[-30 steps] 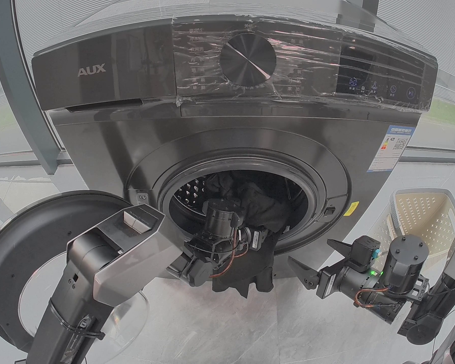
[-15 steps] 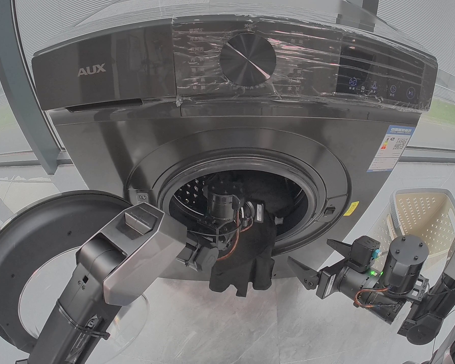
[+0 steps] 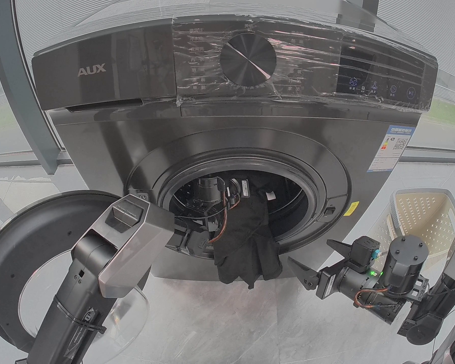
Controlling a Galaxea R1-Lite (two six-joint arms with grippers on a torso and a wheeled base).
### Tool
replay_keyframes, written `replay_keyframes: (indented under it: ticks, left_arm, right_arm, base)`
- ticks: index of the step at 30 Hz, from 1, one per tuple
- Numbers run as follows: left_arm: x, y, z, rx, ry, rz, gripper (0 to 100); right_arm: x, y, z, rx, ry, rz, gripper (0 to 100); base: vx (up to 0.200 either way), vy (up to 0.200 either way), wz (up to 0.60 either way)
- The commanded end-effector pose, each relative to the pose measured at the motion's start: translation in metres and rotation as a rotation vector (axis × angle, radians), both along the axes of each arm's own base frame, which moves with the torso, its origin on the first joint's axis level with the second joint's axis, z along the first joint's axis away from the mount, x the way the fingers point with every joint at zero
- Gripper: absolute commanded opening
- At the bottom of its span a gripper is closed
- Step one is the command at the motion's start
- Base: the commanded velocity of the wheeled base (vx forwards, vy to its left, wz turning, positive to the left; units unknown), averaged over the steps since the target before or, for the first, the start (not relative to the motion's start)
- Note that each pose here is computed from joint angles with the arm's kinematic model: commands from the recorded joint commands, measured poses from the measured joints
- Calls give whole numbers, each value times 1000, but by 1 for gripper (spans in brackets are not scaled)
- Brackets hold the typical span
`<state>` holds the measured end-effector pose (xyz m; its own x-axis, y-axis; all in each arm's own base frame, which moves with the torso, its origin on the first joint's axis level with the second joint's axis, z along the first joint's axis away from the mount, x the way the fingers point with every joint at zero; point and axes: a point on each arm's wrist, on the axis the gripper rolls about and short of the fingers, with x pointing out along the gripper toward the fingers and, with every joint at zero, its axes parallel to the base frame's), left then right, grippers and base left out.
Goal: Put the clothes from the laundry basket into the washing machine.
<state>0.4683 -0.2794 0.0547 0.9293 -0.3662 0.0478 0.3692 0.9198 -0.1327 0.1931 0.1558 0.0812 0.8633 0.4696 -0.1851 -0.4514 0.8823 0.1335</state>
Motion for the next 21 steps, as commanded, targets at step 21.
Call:
replay_keyframes:
  ticks: [21]
  left_arm:
    - [-64, -3, -62, 228, 266, -170, 100]
  right_arm:
    - [0, 0, 1, 2, -2, 0, 100]
  base:
    - [0, 0, 0]
